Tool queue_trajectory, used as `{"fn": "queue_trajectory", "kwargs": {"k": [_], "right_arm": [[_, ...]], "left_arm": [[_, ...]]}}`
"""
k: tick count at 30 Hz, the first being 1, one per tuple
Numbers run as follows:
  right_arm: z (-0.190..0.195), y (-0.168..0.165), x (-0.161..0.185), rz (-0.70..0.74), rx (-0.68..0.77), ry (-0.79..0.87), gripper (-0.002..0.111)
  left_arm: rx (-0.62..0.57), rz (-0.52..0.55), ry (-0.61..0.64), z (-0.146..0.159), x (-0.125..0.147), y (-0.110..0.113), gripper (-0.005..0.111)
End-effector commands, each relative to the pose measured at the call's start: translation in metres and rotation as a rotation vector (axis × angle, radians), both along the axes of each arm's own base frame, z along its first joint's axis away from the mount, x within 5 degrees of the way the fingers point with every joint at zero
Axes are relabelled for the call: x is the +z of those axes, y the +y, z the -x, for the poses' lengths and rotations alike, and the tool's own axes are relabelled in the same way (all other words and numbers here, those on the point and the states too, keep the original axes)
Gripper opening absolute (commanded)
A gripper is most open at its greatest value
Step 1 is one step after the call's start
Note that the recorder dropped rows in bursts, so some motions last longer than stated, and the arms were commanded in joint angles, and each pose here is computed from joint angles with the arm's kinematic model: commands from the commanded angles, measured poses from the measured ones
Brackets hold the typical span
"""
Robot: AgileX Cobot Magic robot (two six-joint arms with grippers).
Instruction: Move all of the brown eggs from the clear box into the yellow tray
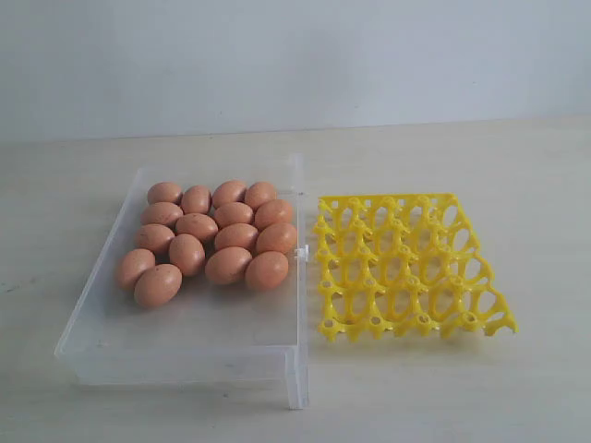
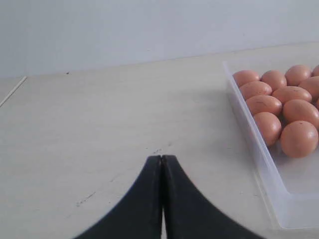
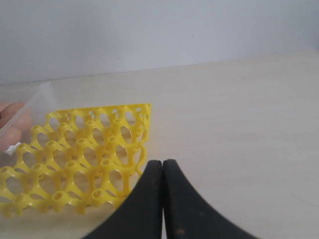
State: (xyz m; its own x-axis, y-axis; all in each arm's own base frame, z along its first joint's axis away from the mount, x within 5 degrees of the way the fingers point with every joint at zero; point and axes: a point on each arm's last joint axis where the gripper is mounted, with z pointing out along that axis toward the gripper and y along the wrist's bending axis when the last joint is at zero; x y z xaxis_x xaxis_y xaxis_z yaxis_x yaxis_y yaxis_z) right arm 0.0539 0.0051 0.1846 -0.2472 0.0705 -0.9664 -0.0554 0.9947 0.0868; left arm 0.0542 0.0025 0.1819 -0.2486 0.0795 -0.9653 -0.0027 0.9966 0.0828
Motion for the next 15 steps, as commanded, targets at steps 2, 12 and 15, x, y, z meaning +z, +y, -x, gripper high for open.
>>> {"fn": "queue_trajectory", "kwargs": {"k": [2, 12, 15], "right_arm": [[0.0001, 0.0003, 0.0, 0.007, 0.009, -0.015, 0.0], [0.0001, 0.0003, 0.0, 0.007, 0.009, -0.015, 0.0], [0.0001, 0.0003, 0.0, 0.007, 0.009, -0.015, 0.0]], "left_arm": [[0.001, 0.007, -0.023, 0.0001, 0.0029, -0.0001, 0.0], [0.001, 0.007, -0.023, 0.0001, 0.0029, -0.0001, 0.0], [0.001, 0.007, -0.023, 0.0001, 0.0029, -0.0001, 0.0]]}}
